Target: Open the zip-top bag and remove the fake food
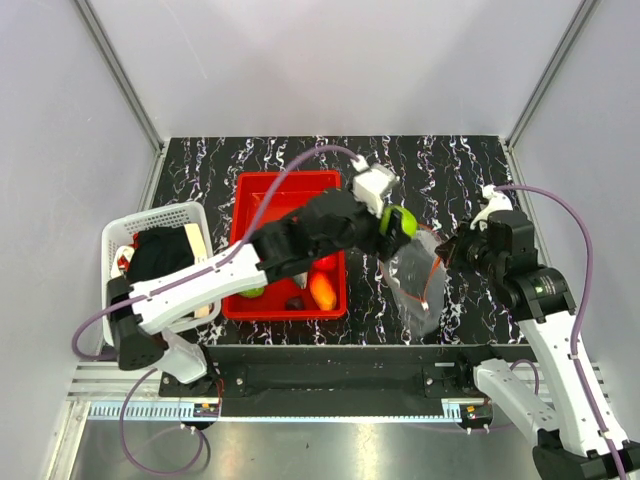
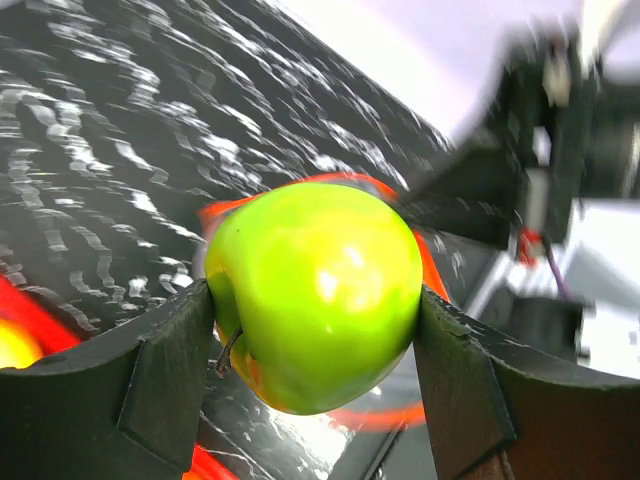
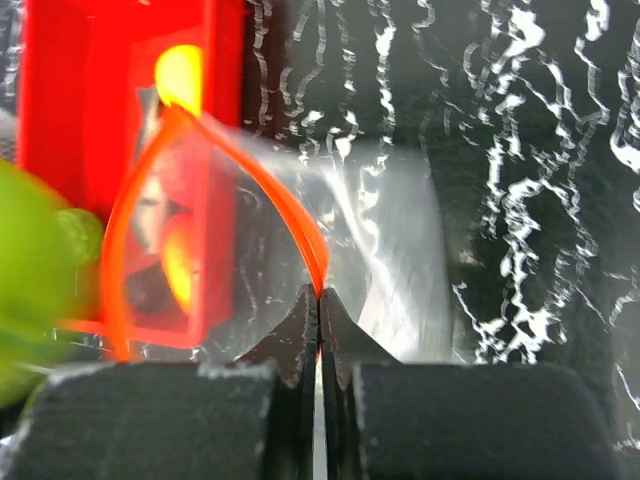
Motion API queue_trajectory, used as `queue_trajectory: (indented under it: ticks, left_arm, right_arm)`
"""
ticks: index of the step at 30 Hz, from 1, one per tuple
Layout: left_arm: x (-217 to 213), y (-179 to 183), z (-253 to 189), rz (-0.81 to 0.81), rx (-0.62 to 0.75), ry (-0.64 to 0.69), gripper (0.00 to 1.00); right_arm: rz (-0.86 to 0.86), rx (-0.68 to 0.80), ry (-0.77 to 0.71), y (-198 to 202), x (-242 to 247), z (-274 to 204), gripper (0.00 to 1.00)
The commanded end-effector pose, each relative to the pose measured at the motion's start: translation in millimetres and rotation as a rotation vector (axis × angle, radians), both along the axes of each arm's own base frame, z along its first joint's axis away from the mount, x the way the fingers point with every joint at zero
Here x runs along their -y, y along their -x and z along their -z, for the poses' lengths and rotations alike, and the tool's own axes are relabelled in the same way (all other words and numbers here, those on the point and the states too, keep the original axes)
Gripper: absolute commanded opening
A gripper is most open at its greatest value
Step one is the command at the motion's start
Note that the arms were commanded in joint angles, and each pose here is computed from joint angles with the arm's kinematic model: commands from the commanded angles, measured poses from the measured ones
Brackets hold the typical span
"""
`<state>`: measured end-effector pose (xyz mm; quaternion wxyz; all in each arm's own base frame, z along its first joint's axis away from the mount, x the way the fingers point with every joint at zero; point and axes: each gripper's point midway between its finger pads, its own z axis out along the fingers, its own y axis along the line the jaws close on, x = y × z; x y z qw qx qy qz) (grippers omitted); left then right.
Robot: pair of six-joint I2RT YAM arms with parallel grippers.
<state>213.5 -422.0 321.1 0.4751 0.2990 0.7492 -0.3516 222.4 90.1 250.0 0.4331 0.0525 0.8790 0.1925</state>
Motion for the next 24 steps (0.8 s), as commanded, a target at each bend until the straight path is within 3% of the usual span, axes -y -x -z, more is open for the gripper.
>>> queue_trajectory:
  ticks: [1, 7, 14, 19, 24]
  left_arm:
    - [-45, -41, -38, -0.222, -0.009, 0.139, 0.00]
    - [-105, -86, -15, -0.431, -0.059, 0.104, 0.00]
    - [-193, -152, 65, -0.670, -0.263, -0.029, 0.00]
    - [-251, -183, 129, -0.843, -0.371, -0.154, 0.00]
    - [-271, -196, 188, -0.863, -0.468, -0.280, 0.00]
  right_arm:
    - [0.102, 0.016, 0.070, -9, 21, -9, 0.00]
    - [0.220, 0.036, 0.159, -21, 45, -23, 0.00]
    - [0.430, 0.035, 0.380, -31, 96, -36, 0.00]
    - [0.448, 0.056, 0.451, -45, 104, -59, 0.00]
    - [0.393, -0.023, 0.426, -79, 84, -24, 0.02]
